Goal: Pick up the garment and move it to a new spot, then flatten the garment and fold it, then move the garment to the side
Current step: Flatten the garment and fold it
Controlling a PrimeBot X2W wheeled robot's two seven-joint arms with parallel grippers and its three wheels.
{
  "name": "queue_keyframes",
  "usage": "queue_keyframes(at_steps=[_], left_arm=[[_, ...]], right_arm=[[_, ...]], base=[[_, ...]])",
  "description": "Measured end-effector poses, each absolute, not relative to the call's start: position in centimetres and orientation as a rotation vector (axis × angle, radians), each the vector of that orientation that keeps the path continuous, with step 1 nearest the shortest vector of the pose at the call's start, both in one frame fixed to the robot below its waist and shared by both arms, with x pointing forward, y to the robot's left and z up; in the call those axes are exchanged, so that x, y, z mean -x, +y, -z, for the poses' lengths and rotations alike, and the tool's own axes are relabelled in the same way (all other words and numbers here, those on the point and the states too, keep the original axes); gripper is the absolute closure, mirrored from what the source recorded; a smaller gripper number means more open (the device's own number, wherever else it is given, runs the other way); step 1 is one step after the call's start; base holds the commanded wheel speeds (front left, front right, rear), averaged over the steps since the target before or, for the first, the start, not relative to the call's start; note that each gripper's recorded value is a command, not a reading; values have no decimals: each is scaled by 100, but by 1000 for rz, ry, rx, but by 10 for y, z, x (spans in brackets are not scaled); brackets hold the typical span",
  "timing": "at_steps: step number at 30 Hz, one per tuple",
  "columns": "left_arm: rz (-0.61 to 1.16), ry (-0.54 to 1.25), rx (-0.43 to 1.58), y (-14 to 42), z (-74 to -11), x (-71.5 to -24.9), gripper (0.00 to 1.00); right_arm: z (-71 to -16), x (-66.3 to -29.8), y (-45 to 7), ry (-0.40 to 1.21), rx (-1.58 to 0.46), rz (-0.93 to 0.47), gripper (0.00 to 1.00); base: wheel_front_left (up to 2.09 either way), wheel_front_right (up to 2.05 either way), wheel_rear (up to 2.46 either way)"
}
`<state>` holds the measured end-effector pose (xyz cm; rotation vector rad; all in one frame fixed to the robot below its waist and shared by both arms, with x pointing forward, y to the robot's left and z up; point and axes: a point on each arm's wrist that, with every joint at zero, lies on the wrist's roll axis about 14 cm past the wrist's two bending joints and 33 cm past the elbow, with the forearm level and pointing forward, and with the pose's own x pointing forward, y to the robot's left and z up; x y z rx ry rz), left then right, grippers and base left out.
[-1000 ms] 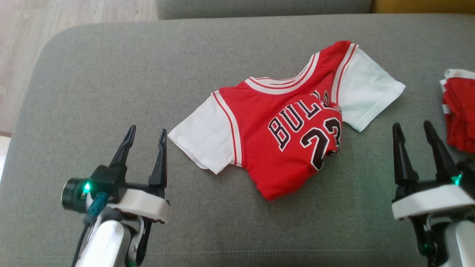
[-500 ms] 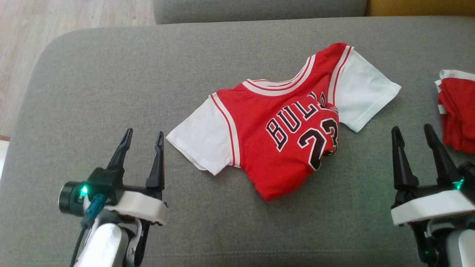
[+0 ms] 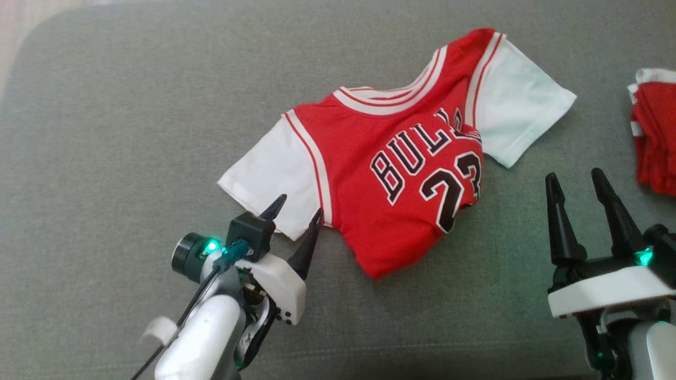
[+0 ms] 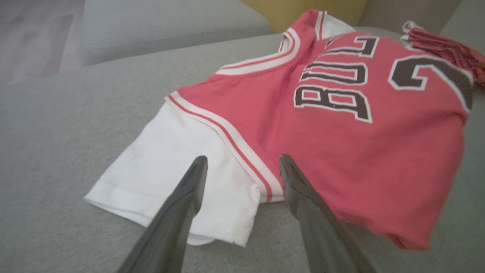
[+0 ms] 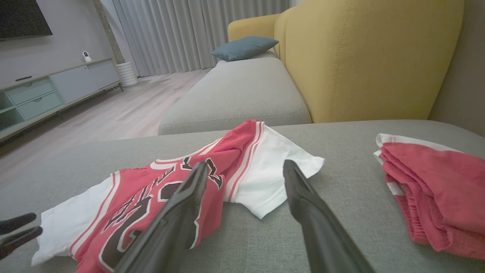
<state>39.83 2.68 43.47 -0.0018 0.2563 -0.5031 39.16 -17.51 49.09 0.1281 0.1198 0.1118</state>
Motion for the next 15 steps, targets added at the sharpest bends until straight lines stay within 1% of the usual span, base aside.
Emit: queue_keyframes(at_steps=[3, 4, 6, 9, 10, 11, 12, 15], left_arm=[[546, 355, -23, 18, -409, -397, 0], [558, 419, -43, 18, -392, -395, 0], [565, 465, -62, 17, -379, -394, 0], [567, 486, -79, 18, -374, -398, 0], [566, 482, -83, 18, -374, -401, 5], [565, 471, -84, 18, -376, -404, 68], [562, 464, -86, 18, -377, -406, 100], [552, 426, -81, 19, -384, -410, 100]], right_arm=[[-486, -392, -180, 134, -136, -95, 0], [-483, -393, -183, 141, -145, -84, 0], [-481, -393, -186, 143, -148, -75, 0], [-479, -392, -189, 150, -152, -66, 0], [-479, -392, -189, 149, -157, -65, 0], [-479, -392, -189, 146, -157, -63, 0], [-479, -392, -189, 144, -158, -63, 0], [-481, -392, -189, 139, -165, -63, 0]], base=[[0, 0, 0], [0, 0, 0], [0, 0, 0], [0, 0, 0], [0, 0, 0], [0, 0, 0], [0, 0, 0], [0, 0, 0]])
